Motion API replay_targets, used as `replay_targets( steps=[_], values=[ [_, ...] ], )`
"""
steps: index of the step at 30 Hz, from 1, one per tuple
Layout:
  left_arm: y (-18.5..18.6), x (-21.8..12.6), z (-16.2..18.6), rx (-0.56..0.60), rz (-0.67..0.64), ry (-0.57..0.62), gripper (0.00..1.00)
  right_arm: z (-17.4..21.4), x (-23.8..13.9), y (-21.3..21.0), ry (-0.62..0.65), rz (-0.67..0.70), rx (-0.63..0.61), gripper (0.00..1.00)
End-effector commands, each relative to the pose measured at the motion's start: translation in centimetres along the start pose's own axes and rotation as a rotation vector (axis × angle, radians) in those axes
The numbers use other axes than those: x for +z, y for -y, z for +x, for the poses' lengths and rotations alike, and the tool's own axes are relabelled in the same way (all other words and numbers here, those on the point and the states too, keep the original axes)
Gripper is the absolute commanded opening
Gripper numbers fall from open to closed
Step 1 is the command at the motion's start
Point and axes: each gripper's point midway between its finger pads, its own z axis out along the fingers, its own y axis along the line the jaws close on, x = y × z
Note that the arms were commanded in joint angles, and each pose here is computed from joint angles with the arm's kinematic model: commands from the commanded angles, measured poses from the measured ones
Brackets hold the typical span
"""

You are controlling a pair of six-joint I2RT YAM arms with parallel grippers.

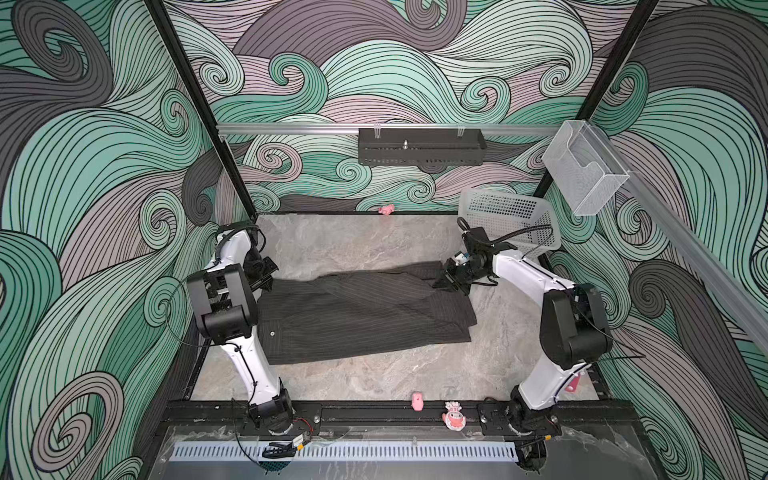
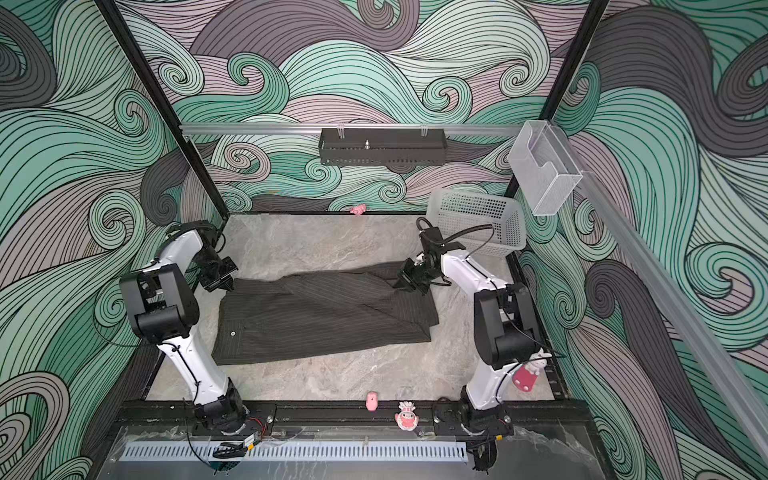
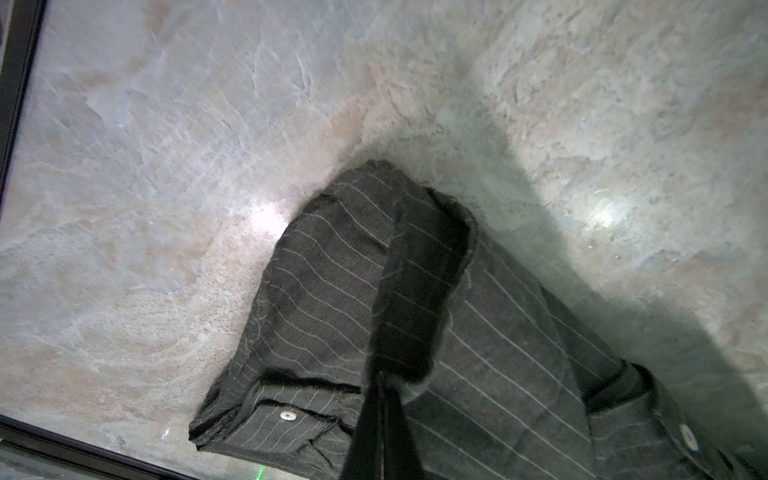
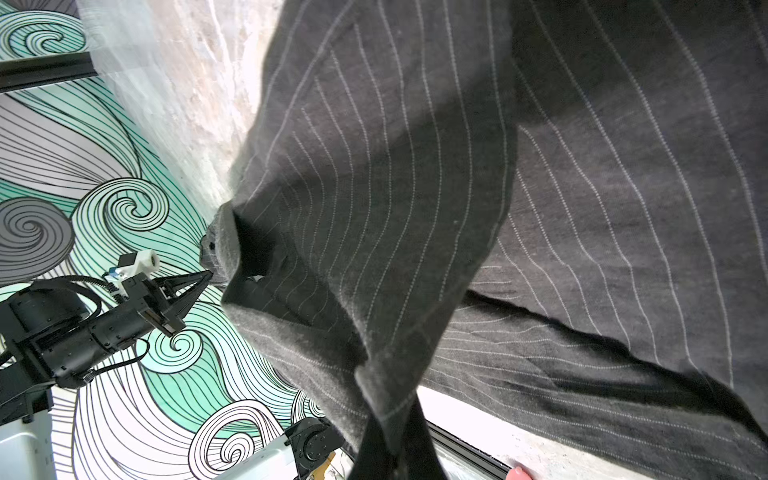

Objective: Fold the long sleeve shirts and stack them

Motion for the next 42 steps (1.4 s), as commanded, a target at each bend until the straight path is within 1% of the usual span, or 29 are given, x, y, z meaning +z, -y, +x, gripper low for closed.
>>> replay_targets(
  steps=[1,4,6,8,10,11,12,15,17,20,22,24,27,32,36,39,42],
  values=[
    [-1.1,-0.1,0.0,0.006,-0.047,-0.004,0.00,0.4,-0.1,0.8,-0.011,0.027,0.010,0.01],
    [-1.6,2.1,0.8,0.020,-0.099,-0.083,0.00,0.4,1.4,2.6,-0.034,0.067,0.029,0.03],
    [-1.5,3.1,1.2,0.035,-0.114,-0.120,0.00,0.4,2.3,3.8,-0.046,0.096,0.036,0.07],
    [-1.2,3.4,1.5,0.046,-0.114,-0.138,0.08,0.5,2.6,4.3,-0.056,0.114,0.027,0.14],
    [-0.9,2.9,1.6,0.047,-0.100,-0.131,0.20,0.6,2.4,4.0,-0.046,0.127,-0.007,0.29],
    [-0.7,2.4,1.5,0.044,-0.089,-0.116,0.28,0.6,2.0,3.5,-0.035,0.132,-0.038,0.38],
    [-0.6,1.7,1.4,0.040,-0.077,-0.092,0.33,0.6,1.5,2.9,-0.018,0.140,-0.074,0.44],
    [0.1,-0.4,1.1,0.026,-0.019,-0.028,0.40,0.4,-0.4,0.6,0.068,0.179,-0.208,0.55],
    [0.5,-1.3,1.1,0.020,0.013,-0.007,0.41,0.3,-1.4,-1.2,0.131,0.202,-0.299,0.58],
    [1.2,-1.5,1.2,0.016,0.051,-0.007,0.42,0.0,-1.4,-4.5,0.211,0.230,-0.460,0.61],
    [1.8,-0.7,1.4,0.008,0.076,-0.037,0.42,0.0,0.0,-6.8,0.226,0.246,-0.576,0.62],
    [2.4,0.4,1.7,0.002,0.098,-0.081,0.42,-0.2,2.4,-8.8,0.215,0.258,-0.682,0.62],
    [3.1,1.6,2.0,-0.001,0.121,-0.119,0.42,-0.6,6.0,-11.3,0.192,0.253,-0.800,0.61],
    [3.4,2.3,2.0,0.000,0.127,-0.139,0.42,-1.0,11.5,-13.2,0.099,0.221,-0.909,0.59],
    [3.4,2.4,2.0,0.004,0.128,-0.141,0.41,-0.6,14.6,-13.7,0.053,0.210,-0.976,0.59],
    [3.5,2.5,2.0,0.006,0.130,-0.141,0.41,0.7,16.0,-13.9,-0.009,0.195,-1.004,0.58],
    [3.4,2.4,1.8,0.007,0.130,-0.137,0.40,2.4,16.5,-14.3,-0.059,0.160,-1.033,0.53]
  ],
)
